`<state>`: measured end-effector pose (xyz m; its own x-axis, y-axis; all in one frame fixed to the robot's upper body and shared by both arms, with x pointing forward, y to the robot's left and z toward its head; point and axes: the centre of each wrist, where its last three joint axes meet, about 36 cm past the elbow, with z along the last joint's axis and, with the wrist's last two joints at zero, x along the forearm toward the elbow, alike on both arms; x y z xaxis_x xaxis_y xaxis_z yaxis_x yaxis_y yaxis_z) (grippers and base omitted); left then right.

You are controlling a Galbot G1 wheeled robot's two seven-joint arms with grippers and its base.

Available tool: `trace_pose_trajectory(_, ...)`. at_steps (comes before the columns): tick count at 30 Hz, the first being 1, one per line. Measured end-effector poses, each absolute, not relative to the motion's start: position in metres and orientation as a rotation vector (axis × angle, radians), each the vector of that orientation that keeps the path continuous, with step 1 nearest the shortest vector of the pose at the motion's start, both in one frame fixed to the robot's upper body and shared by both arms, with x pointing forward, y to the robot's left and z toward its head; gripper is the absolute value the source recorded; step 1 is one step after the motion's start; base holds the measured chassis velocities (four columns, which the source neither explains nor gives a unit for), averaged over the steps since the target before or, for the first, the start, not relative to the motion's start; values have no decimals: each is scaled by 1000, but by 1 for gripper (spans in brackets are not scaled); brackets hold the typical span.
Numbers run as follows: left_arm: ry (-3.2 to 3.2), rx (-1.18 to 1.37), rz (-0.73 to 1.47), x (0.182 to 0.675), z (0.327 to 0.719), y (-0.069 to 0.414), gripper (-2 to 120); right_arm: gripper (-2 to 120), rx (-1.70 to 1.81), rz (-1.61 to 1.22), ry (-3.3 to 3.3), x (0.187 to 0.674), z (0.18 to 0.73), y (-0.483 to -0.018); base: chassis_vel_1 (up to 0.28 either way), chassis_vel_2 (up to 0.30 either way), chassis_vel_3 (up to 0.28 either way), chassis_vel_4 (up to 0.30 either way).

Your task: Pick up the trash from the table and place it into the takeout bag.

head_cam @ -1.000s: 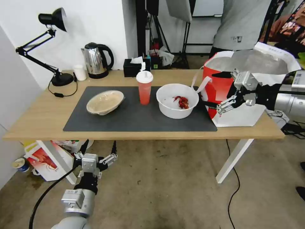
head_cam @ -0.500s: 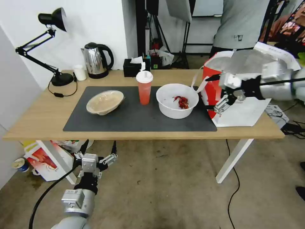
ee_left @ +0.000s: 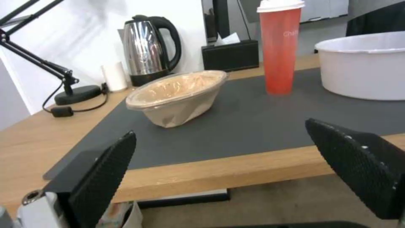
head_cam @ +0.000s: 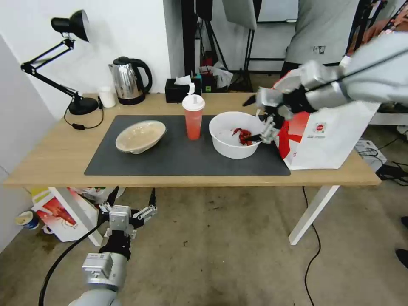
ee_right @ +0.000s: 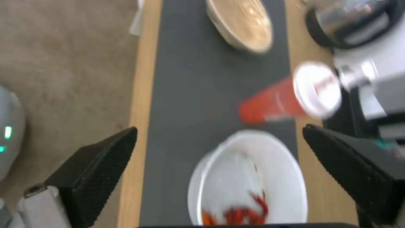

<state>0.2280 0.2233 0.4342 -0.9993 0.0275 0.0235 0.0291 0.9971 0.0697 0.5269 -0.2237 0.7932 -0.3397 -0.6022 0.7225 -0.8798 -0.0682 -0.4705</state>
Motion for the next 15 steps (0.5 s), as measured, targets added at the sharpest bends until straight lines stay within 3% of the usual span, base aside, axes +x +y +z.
trace_pose_trajectory(15,-3117,-44,-109,228,434,223,100,100,1776,1415,-1748,551,852,-87,0,0,0,0)
